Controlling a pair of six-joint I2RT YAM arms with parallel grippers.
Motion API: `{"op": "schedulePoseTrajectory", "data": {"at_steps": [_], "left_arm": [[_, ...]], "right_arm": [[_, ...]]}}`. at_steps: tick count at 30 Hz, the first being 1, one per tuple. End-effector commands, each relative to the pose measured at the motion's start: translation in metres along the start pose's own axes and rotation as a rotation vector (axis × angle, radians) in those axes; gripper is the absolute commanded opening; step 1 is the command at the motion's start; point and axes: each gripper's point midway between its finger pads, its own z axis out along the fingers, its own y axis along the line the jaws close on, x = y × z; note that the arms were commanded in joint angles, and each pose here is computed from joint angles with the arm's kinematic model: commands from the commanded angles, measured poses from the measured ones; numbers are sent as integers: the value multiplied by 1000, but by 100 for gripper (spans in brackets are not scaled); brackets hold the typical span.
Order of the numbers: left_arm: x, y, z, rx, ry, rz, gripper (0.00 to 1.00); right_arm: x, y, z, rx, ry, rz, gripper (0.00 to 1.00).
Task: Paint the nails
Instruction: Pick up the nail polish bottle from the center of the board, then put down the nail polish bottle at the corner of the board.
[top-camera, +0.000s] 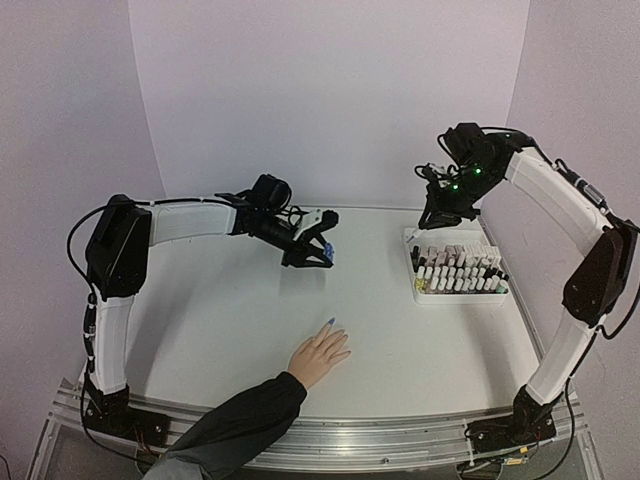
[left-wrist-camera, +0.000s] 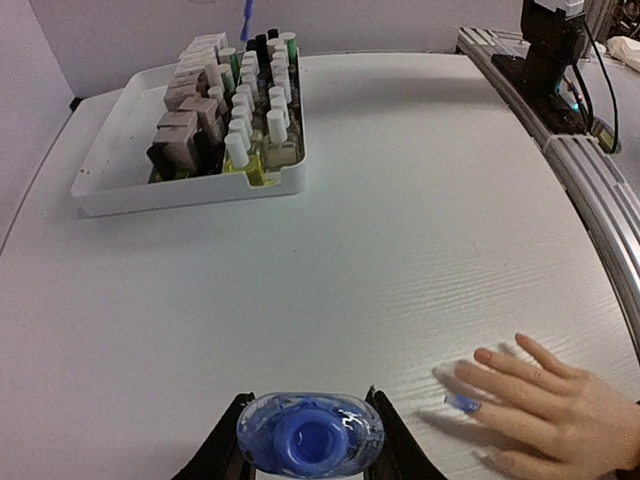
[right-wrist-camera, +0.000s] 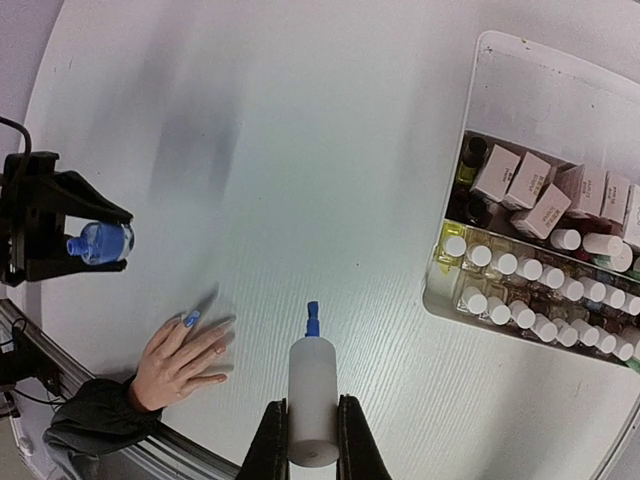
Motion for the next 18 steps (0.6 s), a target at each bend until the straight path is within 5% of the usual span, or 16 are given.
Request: {"op": "schedulePoseTrajectory", "data": {"at_steps": [1,8,18], "left_arm": [[25,-29,-8,81,82,37,0],[16,-45,-8,27,127,-71,0],[-30,-131,56,141,142,-34,0]], "right_arm": [[-4,9,-20,-40,-49,9,0],[-1,9,-26,-37,-60,16,0],[5,9,-22,-47,-40,23,0]]}}
